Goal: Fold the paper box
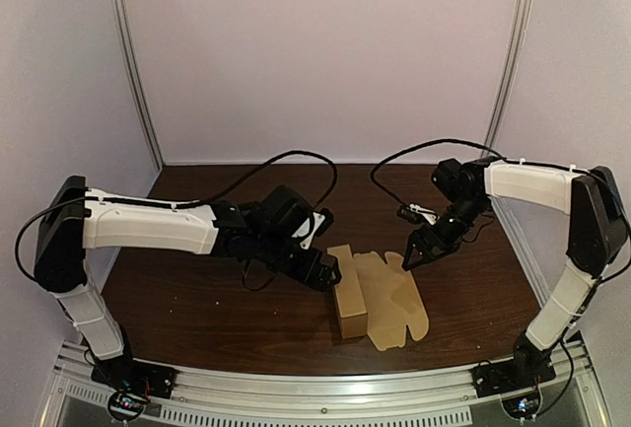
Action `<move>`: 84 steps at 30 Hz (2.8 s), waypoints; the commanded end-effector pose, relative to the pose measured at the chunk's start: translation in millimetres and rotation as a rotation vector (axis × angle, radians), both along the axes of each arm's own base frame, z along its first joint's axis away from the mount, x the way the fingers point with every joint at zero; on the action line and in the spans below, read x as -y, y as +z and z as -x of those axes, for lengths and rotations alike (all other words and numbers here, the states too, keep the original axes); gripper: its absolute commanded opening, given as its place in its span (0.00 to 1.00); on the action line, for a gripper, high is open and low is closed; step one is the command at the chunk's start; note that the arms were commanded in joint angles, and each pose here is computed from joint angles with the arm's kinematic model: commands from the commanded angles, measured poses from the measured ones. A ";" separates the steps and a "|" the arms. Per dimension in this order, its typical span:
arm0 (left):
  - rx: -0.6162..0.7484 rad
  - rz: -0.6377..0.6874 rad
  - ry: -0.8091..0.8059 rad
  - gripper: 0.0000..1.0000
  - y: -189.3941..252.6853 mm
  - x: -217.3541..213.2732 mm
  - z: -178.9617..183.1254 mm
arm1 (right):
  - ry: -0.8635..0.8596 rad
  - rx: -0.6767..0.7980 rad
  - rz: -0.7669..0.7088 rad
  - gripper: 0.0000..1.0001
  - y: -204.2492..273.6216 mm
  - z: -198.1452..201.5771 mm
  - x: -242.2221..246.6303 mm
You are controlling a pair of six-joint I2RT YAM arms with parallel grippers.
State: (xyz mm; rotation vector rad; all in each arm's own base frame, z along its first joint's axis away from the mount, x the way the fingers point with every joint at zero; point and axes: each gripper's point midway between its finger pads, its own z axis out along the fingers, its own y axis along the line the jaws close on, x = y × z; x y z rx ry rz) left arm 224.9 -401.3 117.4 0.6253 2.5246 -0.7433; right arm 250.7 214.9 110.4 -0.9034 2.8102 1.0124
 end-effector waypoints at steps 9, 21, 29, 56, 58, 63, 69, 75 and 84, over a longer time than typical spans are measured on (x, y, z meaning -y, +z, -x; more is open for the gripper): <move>-0.049 -0.089 -0.008 0.98 -38.8 -6.1 5.4 | -0.044 -0.067 -0.026 1.00 -17.0 -10.4 -0.3; -0.053 -0.150 0.037 0.97 -48.7 -38.5 14.6 | -0.073 -0.123 0.042 1.00 -30.2 -9.8 6.0; -0.058 -0.157 0.039 0.97 -54.7 -38.3 14.3 | -0.031 -0.289 -0.203 0.81 -2.9 1.8 -26.4; 0.428 -0.371 0.112 0.97 72.0 -122.1 -52.3 | 0.252 0.150 -0.243 0.00 128.2 1.2 -28.7; 0.489 -0.280 0.059 0.97 102.7 -111.4 -51.6 | 0.336 0.196 -0.219 0.00 134.8 11.6 -34.1; 0.667 -0.180 0.066 0.98 177.8 -109.5 -58.4 | 0.489 0.242 -0.172 0.00 139.2 38.0 -52.3; 0.581 -0.441 0.027 0.98 160.7 -117.3 -70.3 | 0.574 0.243 -0.166 0.00 143.7 58.2 -61.8; 0.608 -0.169 -0.054 0.97 182.6 -89.5 -49.5 | 0.618 0.279 -0.132 0.00 143.4 66.6 -56.1; 0.560 -0.209 0.021 0.97 171.2 -106.9 -77.6 | 0.619 0.213 -0.209 0.00 154.5 80.1 -60.5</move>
